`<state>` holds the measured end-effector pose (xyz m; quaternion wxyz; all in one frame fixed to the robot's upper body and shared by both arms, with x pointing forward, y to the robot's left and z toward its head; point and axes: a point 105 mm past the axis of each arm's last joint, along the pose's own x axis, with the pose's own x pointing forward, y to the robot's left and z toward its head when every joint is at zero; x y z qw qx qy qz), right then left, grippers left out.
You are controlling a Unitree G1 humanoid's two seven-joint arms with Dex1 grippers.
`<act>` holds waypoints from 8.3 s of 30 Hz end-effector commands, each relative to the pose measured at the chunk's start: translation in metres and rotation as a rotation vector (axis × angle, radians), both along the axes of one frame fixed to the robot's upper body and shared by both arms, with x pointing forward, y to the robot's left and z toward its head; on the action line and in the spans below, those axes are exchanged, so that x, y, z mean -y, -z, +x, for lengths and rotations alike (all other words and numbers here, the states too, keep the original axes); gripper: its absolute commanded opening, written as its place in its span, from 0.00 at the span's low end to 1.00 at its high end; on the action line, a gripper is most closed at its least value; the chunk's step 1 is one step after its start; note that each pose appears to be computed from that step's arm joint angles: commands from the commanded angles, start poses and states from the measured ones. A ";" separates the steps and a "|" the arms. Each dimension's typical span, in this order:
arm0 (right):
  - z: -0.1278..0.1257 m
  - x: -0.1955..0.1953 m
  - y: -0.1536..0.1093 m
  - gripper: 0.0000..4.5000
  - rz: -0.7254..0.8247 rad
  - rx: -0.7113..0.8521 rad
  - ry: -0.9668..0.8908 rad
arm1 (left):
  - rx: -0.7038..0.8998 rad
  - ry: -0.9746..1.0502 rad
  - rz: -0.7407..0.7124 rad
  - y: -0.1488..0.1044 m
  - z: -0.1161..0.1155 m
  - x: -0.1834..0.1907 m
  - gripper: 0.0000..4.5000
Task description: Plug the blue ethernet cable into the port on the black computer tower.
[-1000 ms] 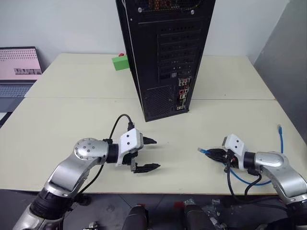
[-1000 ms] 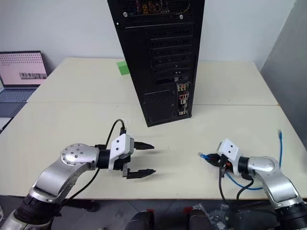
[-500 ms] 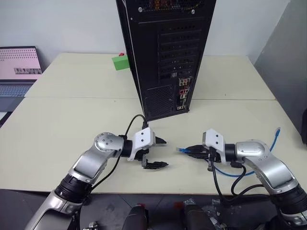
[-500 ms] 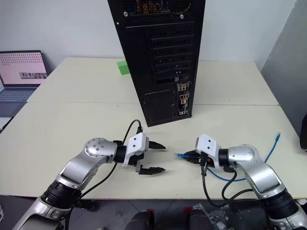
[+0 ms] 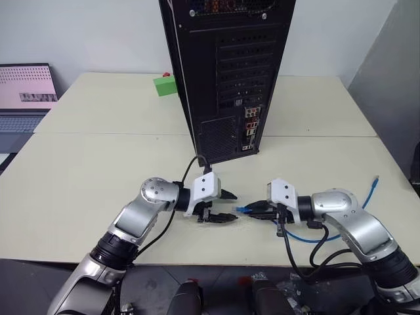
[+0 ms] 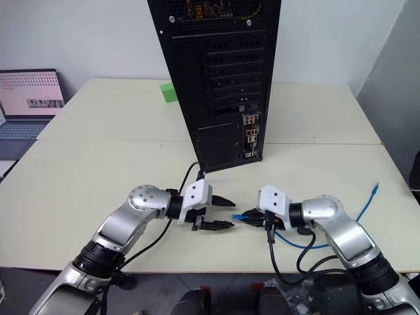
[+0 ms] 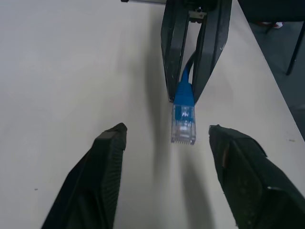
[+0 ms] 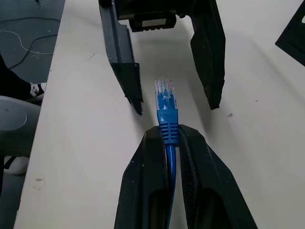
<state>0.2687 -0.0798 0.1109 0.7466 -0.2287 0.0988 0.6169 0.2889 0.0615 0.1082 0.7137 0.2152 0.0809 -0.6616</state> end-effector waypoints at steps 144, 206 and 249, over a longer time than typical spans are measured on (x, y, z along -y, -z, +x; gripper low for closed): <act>0.098 -0.002 -0.102 0.00 0.712 0.067 0.993 | 0.523 -0.954 -0.441 -0.080 0.058 -0.009 0.91; 0.107 -0.003 -0.098 0.00 0.664 0.135 1.003 | 0.519 -0.951 -0.430 -0.077 0.057 -0.010 0.91; 0.108 -0.025 -0.100 0.00 0.581 0.263 0.936 | 0.522 -0.945 -0.429 -0.076 0.056 -0.010 0.91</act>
